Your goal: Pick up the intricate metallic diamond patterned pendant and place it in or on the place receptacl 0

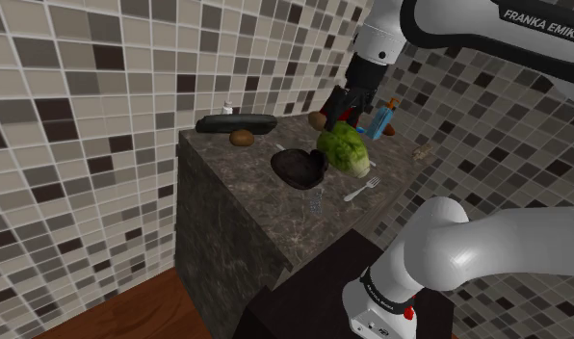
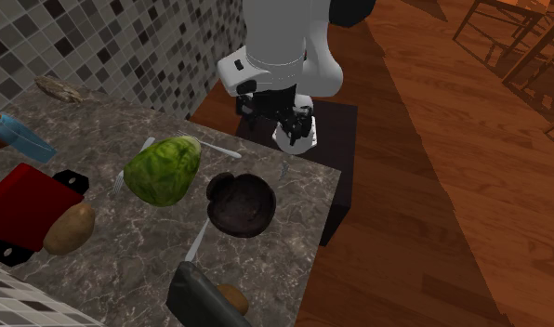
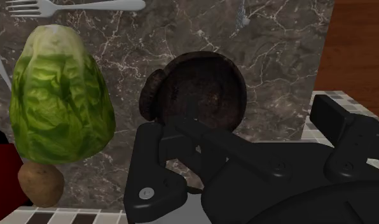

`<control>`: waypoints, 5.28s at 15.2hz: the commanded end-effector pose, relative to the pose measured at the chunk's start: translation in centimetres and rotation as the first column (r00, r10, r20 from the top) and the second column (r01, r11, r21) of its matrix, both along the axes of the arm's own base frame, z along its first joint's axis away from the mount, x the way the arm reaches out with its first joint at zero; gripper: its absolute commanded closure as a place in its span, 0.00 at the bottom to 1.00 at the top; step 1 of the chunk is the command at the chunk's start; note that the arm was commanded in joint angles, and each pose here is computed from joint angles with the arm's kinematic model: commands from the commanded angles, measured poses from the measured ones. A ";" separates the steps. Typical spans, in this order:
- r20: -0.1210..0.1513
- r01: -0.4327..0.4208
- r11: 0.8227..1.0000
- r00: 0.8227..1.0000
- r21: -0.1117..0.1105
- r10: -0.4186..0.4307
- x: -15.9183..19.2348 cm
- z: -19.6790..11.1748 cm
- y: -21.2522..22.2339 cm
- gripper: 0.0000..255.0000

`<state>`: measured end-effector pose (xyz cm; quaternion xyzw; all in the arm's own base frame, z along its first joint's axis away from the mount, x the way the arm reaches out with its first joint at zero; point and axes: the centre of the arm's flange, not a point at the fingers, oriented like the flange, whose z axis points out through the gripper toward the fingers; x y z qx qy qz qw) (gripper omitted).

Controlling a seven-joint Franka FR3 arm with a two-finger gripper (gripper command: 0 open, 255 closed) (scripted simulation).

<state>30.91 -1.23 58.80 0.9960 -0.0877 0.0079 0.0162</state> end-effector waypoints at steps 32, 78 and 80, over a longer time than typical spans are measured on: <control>-0.173 -0.109 0.991 0.977 0.080 0.121 -1.9 -18.0 1.5 1.00; -0.173 -0.109 0.991 0.977 0.080 0.121 5.3 1.3 -3.9 1.00; -0.173 -0.109 0.991 0.977 0.080 0.121 7.3 1.9 -5.4 1.00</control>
